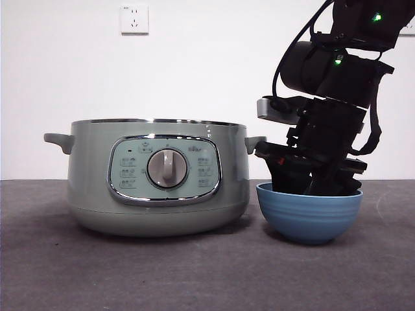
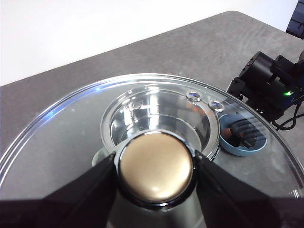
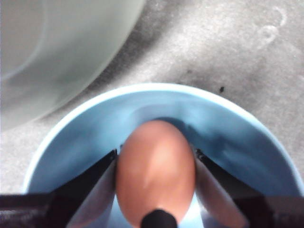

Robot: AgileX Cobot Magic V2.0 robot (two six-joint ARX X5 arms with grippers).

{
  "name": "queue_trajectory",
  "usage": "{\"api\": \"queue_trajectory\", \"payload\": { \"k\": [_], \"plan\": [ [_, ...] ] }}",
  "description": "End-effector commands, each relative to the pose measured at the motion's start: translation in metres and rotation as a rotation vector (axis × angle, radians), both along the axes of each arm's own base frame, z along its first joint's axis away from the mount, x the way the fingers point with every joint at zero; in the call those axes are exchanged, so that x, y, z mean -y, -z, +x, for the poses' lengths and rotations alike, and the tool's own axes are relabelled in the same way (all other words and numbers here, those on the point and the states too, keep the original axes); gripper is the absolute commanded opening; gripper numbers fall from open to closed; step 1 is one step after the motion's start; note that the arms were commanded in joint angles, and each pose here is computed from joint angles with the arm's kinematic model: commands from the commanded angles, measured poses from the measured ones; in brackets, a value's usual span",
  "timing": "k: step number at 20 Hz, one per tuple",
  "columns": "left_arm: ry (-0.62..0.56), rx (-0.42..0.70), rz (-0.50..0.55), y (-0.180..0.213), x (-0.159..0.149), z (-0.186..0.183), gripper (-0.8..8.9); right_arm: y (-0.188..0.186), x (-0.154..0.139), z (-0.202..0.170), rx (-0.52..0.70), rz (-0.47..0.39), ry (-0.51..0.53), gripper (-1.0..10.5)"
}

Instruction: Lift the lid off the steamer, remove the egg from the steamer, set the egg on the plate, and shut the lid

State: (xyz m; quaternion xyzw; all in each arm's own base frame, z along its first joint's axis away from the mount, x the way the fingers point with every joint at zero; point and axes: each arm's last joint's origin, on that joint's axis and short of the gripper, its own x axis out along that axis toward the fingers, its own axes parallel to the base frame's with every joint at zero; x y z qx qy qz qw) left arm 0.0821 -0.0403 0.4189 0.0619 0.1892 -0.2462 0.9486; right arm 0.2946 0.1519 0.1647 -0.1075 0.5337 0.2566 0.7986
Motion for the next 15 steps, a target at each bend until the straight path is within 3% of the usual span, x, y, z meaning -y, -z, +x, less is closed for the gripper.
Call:
{"api": "queue_trajectory", "payload": {
  "k": [1,3,8,15],
  "plan": [
    [0.0,0.07,-0.032,-0.009,-0.001,-0.002,-0.08,0.005,0.0,-0.003,-0.025,-0.007,0.002,2.9],
    [0.001,0.062,-0.029,-0.008,0.001,0.001,-0.08,0.005,-0.001,-0.004,-0.028,-0.009,-0.002,4.0],
    [0.045,0.059,-0.045,-0.009,0.011,0.021,-0.08,-0.005,-0.001,-0.004,0.001,0.005,-0.003,4.1],
    [0.1,0.017,-0.05,0.0,0.037,0.072,-0.08,-0.104,0.02,-0.044,0.27,0.134,0.001,4.1]
  ]
}}
